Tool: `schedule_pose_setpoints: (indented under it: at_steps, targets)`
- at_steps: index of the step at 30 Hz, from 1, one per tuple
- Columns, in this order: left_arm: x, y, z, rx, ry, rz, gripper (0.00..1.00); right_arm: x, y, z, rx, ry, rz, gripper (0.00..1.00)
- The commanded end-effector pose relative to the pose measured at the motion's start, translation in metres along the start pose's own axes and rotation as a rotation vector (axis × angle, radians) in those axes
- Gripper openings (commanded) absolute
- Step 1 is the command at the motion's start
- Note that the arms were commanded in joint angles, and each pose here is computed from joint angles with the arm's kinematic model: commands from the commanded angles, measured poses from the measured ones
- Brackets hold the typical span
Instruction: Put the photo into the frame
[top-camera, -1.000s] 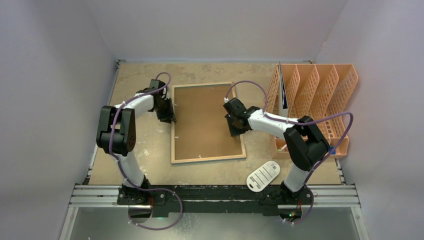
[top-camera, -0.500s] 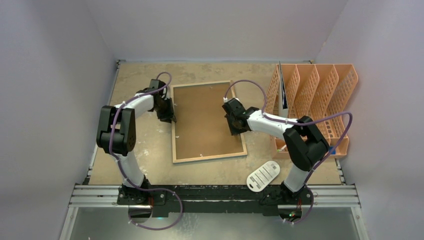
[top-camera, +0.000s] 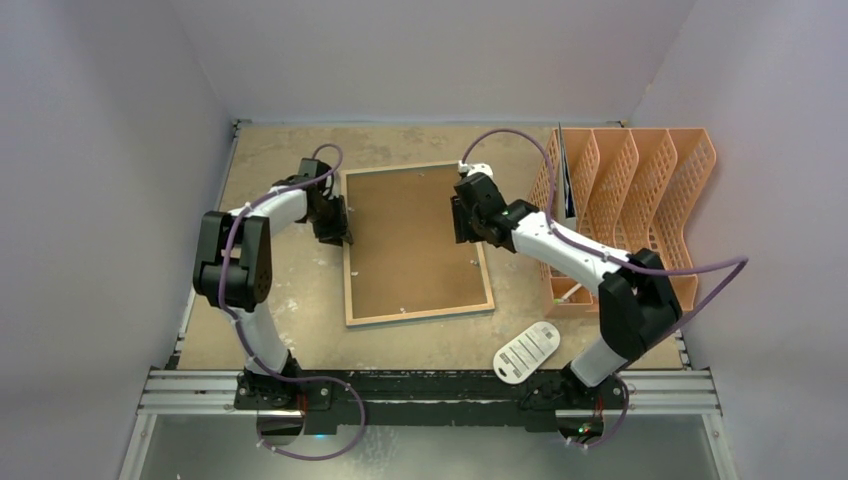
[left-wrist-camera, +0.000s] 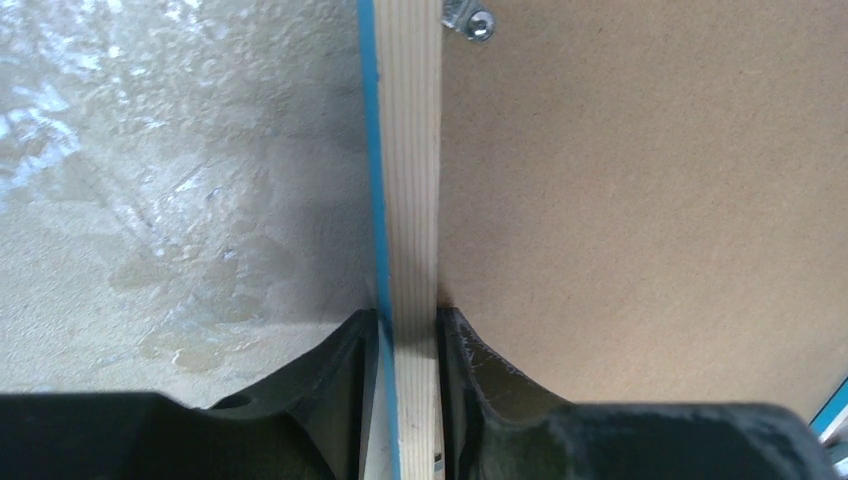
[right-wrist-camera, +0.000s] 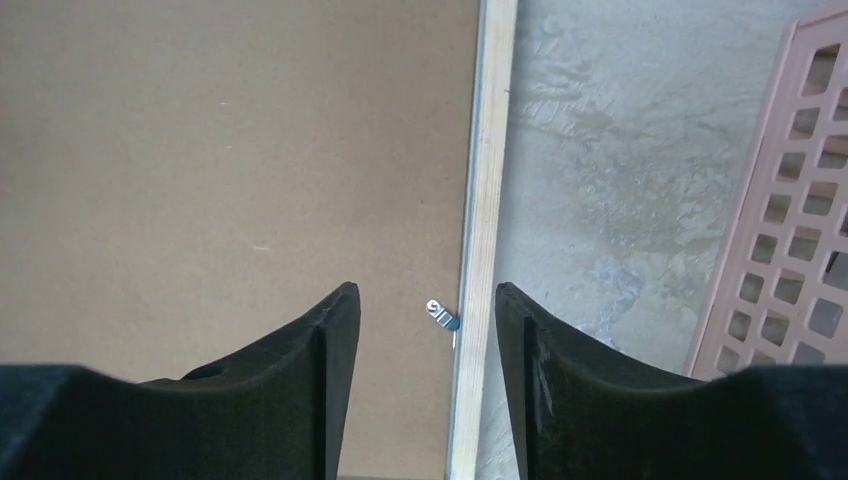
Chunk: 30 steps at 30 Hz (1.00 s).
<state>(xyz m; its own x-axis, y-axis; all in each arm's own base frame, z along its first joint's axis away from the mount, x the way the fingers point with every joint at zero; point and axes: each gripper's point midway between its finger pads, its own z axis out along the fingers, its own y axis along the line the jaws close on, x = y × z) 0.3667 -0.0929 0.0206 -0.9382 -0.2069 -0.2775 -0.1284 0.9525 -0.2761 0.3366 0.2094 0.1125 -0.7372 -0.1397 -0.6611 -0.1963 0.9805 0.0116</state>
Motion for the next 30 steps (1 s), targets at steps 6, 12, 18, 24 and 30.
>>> schedule_pose_setpoints:
  at_steps: [6, 12, 18, 24, 30]
  targets:
    - [-0.017, 0.010, -0.029, -0.051, -0.132, 0.048, 0.44, 0.054, -0.023, 0.018, 0.139, 0.180, 0.109, 0.64]
    - [-0.039, -0.019, -0.070, -0.043, -0.276, 0.080, 0.49, 0.089, 0.001, 0.023, -0.026, 0.297, 0.116, 0.73]
    - [-0.029, -0.085, -0.085, 0.197, -0.315, 0.115, 0.51, 0.100, 0.022, 0.018, -0.166, 0.335, 0.127, 0.73]
    - [0.000, -0.137, -0.070, 0.422, -0.239, 0.106, 0.49, 0.075, 0.060, -0.002, -0.401, 0.240, 0.146, 0.63]
    - [0.030, -0.160, -0.049, 0.488, -0.142, 0.131, 0.37, 0.070, 0.092, -0.013, -0.502, 0.214, 0.116, 0.55]
